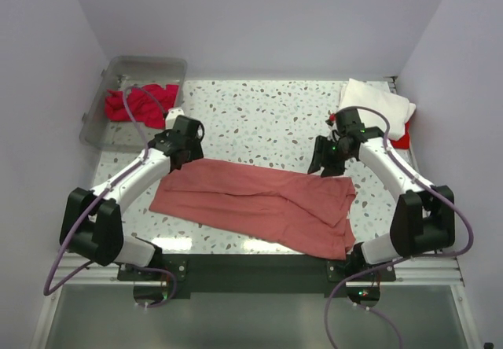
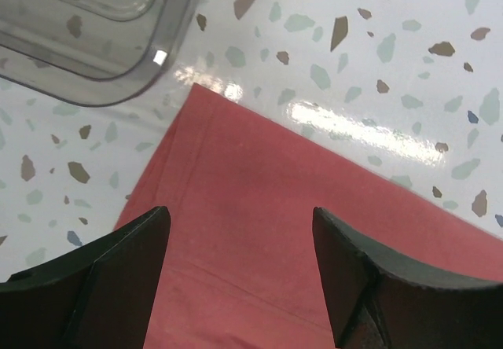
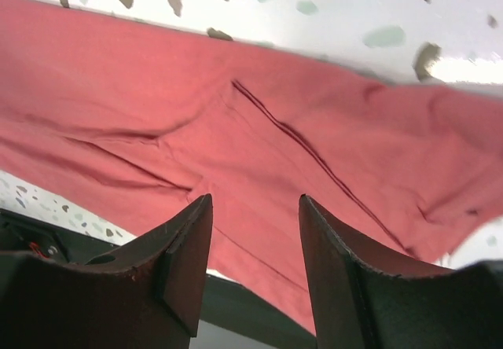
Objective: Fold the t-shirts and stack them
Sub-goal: Fold the tshirt
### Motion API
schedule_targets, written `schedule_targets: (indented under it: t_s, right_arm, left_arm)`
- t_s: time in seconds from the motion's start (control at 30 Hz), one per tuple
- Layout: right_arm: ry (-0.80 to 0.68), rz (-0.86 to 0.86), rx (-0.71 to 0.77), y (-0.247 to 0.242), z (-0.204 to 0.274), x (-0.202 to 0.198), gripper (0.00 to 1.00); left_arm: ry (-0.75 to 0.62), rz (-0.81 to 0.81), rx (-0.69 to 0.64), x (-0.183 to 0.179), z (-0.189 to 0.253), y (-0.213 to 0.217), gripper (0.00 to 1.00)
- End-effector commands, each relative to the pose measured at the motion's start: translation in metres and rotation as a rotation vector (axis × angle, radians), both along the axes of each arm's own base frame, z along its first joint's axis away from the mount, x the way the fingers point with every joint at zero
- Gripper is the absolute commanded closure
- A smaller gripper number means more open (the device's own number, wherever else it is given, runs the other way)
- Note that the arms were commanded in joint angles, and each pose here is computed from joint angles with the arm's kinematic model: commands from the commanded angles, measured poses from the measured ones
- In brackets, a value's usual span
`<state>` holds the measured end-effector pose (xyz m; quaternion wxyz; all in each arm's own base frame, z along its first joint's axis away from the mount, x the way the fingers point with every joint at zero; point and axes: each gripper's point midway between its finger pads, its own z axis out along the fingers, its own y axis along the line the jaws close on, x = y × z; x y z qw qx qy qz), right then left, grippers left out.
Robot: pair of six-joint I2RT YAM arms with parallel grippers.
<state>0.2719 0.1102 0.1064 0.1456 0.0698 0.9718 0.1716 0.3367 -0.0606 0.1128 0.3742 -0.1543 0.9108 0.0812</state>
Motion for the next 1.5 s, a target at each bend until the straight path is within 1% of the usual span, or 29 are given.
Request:
schedule_targets:
  t_s: [0.0, 0.33, 0.63, 0.97, 1.23, 1.4, 1.43, 1.47]
  right_arm:
    - [-0.079, 0.051, 0.049, 0.027, 0.005, 0.028, 0.48]
    - [-0.022, 0.132, 0.005, 0.047, -0.040, 0.045, 0.47]
    - [0.006, 0.165, -0.015, 0.053, -0.062, 0.054, 0.49]
    - [0.029, 0.176, -0.009, 0.059, -0.062, 0.046, 0.60]
    - [0.060, 0.183, -0.019, 0.058, -0.067, 0.030, 0.64]
    - [0.067, 0.189, -0.022, 0.057, -0.065, 0.026, 0.74]
    - [0.065, 0.194, -0.021, 0.057, -0.063, 0.025, 0.79]
    - [0.070, 0.197, -0.019, 0.057, -0.063, 0.023, 0.82]
  left_arm:
    - [0.006, -0.025, -0.081, 0.002, -0.010, -0.022, 0.22]
    - [0.121, -0.045, -0.107, -0.017, -0.058, -0.031, 0.21]
    - [0.142, -0.048, -0.093, -0.018, -0.065, -0.030, 0.21]
    - [0.154, -0.047, -0.085, -0.016, -0.068, -0.031, 0.21]
    - [0.159, -0.047, -0.076, -0.015, -0.071, -0.030, 0.20]
    - [0.157, -0.048, -0.069, -0.015, -0.069, -0.029, 0.20]
    - [0.157, -0.048, -0.067, -0.015, -0.070, -0.028, 0.20]
    - [0.158, -0.047, -0.067, -0.015, -0.070, -0.028, 0.20]
